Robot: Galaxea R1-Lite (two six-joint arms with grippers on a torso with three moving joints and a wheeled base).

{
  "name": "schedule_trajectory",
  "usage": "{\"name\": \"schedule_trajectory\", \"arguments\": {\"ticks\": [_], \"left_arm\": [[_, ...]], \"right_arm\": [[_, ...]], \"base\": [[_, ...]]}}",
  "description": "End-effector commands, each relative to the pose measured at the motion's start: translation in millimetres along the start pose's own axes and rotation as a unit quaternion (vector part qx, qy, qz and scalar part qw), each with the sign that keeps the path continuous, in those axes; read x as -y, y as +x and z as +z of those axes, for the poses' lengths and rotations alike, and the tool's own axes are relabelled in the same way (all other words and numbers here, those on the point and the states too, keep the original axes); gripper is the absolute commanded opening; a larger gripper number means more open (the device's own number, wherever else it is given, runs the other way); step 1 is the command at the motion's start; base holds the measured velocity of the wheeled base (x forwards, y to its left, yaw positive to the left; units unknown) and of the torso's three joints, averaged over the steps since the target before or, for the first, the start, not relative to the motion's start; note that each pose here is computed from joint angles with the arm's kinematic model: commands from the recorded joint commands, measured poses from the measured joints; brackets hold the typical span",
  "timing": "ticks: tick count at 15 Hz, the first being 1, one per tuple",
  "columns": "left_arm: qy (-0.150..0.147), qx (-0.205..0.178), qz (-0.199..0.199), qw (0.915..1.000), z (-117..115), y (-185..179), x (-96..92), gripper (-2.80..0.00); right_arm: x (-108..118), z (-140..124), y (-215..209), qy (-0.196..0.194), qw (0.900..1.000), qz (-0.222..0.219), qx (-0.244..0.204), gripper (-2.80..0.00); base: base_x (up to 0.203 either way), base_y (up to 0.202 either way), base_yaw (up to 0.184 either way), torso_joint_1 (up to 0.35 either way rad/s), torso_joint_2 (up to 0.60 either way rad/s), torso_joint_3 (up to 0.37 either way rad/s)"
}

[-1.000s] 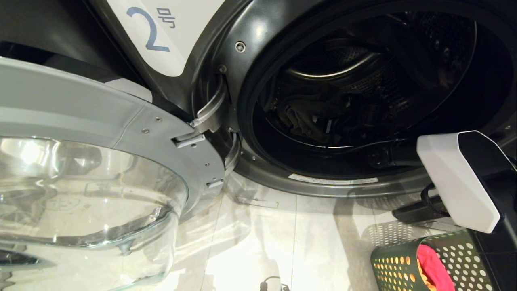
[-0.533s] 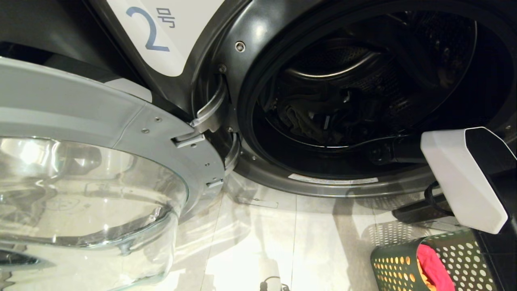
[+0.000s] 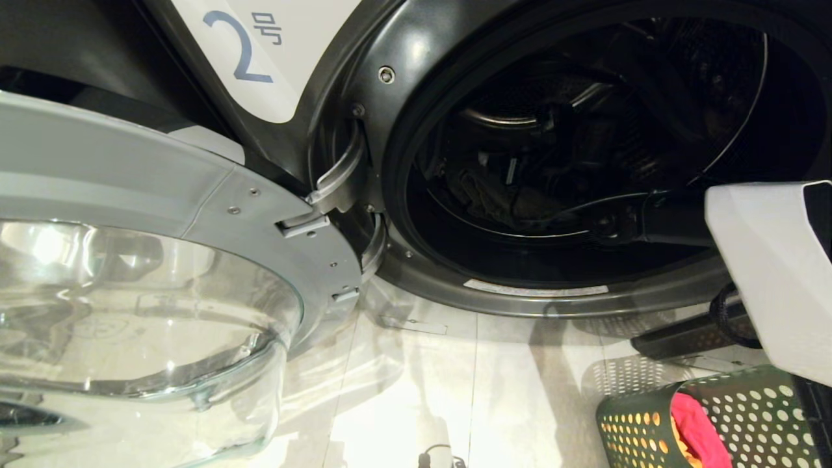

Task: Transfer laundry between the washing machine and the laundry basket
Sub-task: Pick a cloth and place it into the basket

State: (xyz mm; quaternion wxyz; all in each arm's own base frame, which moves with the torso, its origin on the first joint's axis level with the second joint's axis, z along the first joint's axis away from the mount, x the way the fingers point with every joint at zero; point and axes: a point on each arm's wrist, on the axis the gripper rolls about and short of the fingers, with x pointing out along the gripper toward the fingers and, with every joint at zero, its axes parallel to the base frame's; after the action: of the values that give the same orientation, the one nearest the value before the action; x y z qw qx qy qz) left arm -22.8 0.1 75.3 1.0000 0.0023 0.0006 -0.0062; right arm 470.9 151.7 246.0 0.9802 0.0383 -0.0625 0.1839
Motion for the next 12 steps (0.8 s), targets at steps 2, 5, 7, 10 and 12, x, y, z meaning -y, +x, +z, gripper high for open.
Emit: {"name": "schedule_trajectory", "arguments": {"ticks": [2,5,7,10,12], "left_arm": [[0.000,0.000,0.000,1.0000,0,0,0.0,-2.80],[0.000,0.000,0.000,1.0000,0,0,0.0,-2.80],[0.000,0.000,0.000,1.0000,0,0,0.0,-2.80],[0.000,0.000,0.000,1.0000,0,0,0.0,-2.80],[0.000,0.000,0.000,1.0000,0,0,0.0,-2.80]], "right_arm": [[-23,44,-20,-0.001,0.999,-0.034,0.026,0.00],[-24,71,-40,-0.001,0.998,-0.045,0.040,0.00],[-37,72,-53,-0.003,0.999,-0.035,0.023,0.00],[-58,78,-102,-0.007,1.000,-0.011,-0.015,0.00],[-69,96,-127,-0.008,1.000,0.003,-0.002,0.00]], "base": [[0.000,0.000,0.000,0.000,0.00,0.000],[0.000,0.000,0.000,0.000,0.00,0.000],[0.000,0.000,0.000,0.000,0.00,0.000],[0.000,0.000,0.000,0.000,0.00,0.000],[0.000,0.000,0.000,0.000,0.00,0.000]]}}
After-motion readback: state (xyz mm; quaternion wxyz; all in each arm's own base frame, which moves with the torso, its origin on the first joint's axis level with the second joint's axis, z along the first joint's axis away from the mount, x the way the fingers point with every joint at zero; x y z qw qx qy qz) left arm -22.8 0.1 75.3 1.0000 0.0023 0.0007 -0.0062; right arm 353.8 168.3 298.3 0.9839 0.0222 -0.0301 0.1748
